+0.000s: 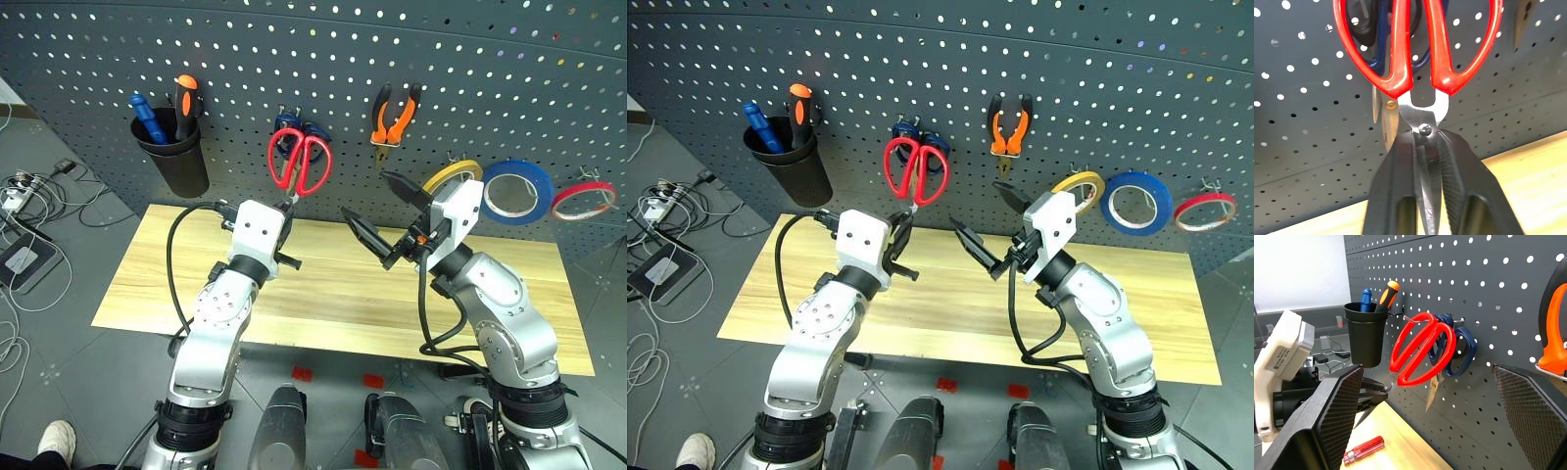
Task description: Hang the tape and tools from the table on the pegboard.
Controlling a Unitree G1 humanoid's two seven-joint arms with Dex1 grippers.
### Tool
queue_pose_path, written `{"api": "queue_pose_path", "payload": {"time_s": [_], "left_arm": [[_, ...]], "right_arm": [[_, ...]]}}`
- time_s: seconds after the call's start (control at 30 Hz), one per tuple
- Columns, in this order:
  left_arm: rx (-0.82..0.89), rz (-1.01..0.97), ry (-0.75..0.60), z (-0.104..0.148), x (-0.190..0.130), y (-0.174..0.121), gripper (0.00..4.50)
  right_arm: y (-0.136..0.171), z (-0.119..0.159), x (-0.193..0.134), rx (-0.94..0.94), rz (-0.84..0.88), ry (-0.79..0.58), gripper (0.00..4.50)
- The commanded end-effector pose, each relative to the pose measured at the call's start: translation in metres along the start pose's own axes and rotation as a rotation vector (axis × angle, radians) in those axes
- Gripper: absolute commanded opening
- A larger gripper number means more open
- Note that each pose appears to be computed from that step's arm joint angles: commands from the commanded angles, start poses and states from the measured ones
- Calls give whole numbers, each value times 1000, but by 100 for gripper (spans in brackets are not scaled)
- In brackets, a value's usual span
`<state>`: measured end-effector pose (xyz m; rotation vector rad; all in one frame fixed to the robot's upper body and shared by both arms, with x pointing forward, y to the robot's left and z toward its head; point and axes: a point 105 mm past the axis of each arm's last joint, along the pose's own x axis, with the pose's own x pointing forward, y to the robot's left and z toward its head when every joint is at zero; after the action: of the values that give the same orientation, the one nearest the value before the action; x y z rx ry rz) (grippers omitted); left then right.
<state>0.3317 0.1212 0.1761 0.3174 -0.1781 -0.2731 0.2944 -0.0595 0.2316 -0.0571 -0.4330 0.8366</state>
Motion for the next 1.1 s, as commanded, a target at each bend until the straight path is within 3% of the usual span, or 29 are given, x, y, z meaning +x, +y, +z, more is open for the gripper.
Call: {"api": "queue_pose_path", "payload": {"time_s": [0.03, 0.3, 0.5, 0.67, 0.83, 1.1], "left_arm": [[21, -14, -15, 3, -2, -3, 188], [4, -9, 128, -38, -16, -1, 431], [-32, 136, 277, -68, -32, 24, 431], [-30, 234, 367, -88, -41, 64, 431], [-68, 211, 360, -87, -30, 87, 431], [-121, 132, 410, -101, -2, 96, 431]], "right_arm": [[2, 10, -3, -23, 4, -31, 450], [12, -5, -12, -13, 62, 25, 450], [28, -21, -18, 1, 151, 92, 450], [43, -40, -9, 29, 198, 154, 450], [56, -46, 7, 40, 211, 166, 450], [60, -39, 21, 79, 202, 154, 450]]}}
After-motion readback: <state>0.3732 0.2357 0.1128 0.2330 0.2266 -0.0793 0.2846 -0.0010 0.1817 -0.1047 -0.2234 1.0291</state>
